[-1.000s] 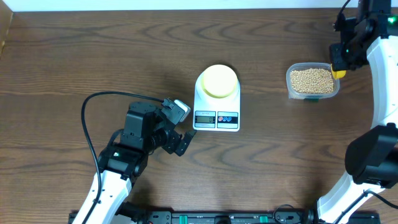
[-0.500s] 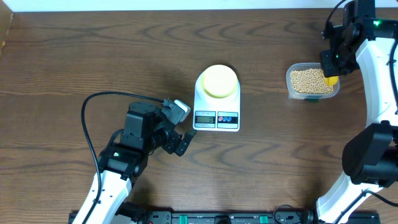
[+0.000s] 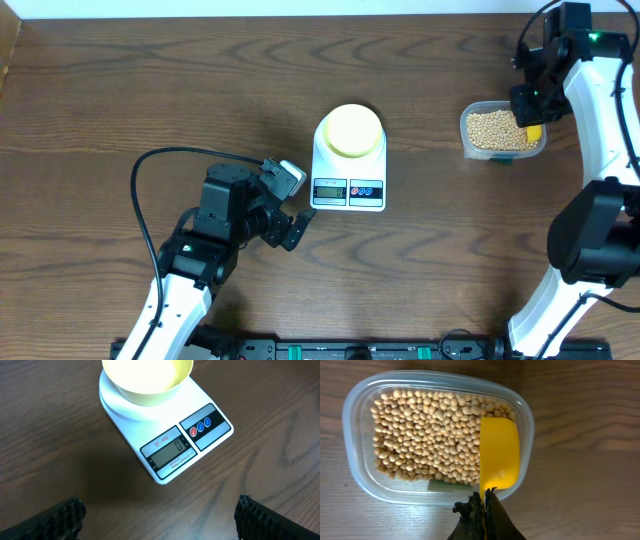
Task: Scoop item into bowl and weigh 50g on scale
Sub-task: 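Drag the scoop through the soybeans to fill it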
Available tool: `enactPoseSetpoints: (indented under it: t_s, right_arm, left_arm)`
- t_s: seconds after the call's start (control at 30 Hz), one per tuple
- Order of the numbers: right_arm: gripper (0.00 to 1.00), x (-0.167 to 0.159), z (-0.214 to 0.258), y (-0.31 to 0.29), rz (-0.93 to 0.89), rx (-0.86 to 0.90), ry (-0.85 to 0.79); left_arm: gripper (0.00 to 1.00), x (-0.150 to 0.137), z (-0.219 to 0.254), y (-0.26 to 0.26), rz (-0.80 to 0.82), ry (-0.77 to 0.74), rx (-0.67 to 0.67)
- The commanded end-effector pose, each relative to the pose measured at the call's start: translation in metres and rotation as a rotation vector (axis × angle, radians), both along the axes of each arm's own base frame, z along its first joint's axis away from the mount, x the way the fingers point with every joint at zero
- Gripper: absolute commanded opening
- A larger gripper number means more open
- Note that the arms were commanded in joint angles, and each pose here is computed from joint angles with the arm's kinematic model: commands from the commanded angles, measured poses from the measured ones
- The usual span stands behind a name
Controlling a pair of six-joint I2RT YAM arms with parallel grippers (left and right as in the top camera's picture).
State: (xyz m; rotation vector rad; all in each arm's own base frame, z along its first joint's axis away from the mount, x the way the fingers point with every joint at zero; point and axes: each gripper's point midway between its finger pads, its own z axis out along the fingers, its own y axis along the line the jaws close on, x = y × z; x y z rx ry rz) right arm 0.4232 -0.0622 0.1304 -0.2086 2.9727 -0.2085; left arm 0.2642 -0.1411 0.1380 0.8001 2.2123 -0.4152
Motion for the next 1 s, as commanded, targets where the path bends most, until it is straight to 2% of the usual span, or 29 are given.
enactPoseSetpoints:
  t_s: [0.0,0.33,0.63,0.97]
  right_arm:
    - [0.01,0.0,-0.021,0.014,0.013,0.077,0.043]
    - [0.01,-0.002,-0.041,0.046,-0.005,0.36,0.092]
    - [0.01,-0.001,-0.034,0.037,-0.108,0.564,0.065]
    - [0.01,-0.003,-0.036,0.023,-0.18,0.715,0.062]
  left_arm:
    - [0.98,0.002,0.001,0.002,-0.001,-0.011,0.01]
    - [0.98,0.002,0.001,0.002,-0.001,-0.011,0.01]
    - [0.98,0.002,0.001,0.002,-0.001,-0.011,0.01]
    - [0.98,0.002,0.001,0.002,-0.001,-0.011,0.01]
